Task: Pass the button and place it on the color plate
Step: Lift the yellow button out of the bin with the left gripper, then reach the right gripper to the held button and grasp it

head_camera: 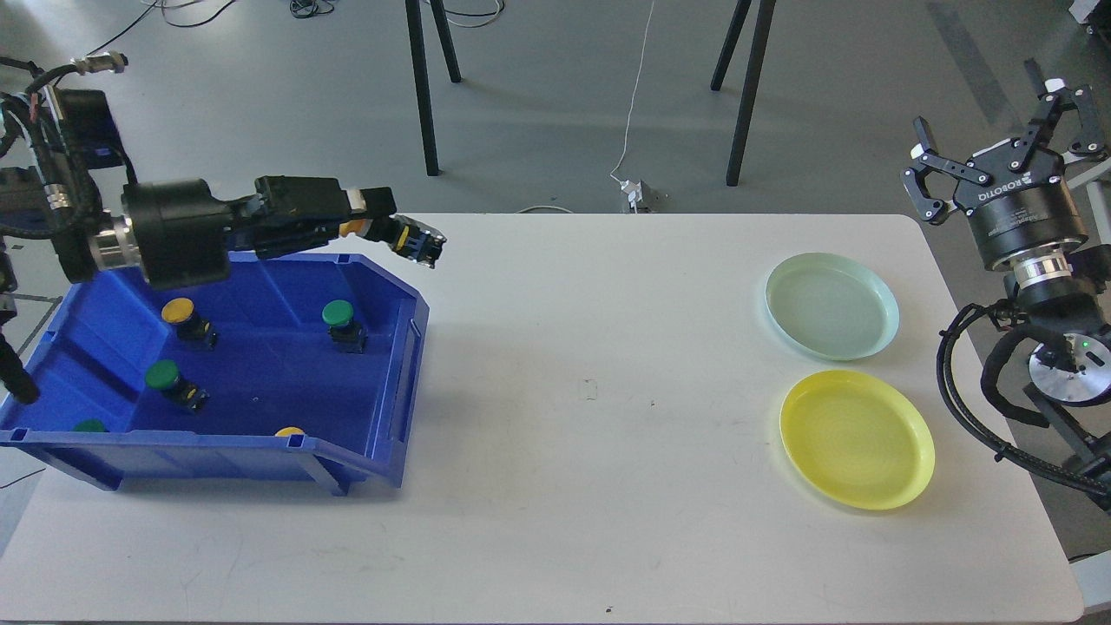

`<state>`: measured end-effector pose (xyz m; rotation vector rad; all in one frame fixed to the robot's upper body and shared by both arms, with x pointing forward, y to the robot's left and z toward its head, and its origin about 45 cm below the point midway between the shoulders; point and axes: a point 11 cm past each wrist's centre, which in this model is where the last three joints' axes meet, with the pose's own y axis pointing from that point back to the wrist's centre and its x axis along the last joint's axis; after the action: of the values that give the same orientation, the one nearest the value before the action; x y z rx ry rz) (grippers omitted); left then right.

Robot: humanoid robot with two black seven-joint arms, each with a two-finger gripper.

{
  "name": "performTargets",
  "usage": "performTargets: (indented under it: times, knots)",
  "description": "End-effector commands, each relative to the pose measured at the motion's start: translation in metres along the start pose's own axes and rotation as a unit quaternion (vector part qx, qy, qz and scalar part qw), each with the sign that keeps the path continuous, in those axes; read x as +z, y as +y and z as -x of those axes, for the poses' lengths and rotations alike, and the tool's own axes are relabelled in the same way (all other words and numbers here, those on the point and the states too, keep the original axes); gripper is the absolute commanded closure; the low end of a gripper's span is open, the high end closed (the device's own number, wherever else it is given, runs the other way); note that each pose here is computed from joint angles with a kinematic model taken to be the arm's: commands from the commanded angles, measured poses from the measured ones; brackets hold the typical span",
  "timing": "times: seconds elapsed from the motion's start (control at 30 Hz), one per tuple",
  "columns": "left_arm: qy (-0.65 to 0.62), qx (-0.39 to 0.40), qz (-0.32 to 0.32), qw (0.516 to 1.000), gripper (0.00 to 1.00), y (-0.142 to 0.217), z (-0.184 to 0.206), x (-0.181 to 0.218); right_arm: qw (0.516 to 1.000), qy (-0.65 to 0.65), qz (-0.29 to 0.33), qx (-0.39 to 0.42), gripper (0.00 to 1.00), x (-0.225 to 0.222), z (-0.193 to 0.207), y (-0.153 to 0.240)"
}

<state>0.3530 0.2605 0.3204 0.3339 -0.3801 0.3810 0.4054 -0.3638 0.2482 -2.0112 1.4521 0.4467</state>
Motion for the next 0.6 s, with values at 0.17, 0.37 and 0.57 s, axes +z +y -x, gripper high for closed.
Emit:
performTargets:
  times: [0.17,0.37,0.57]
  knots:
    - [0.036,-0.018,0.073,0.997,0.91,-0.091,0.019,0.003,0.976,0.019,0.169,-0.138,0.00,0.084,0.078,0.048]
    - [0.046,-0.016,0.072,0.996,0.91,-0.104,0.020,-0.005,0.961,-0.021,0.221,-0.162,0.00,0.126,0.101,0.070]
    - [0.047,-0.018,0.072,0.996,0.91,-0.104,0.021,-0.005,0.950,-0.069,0.245,-0.180,0.00,0.152,0.125,0.069]
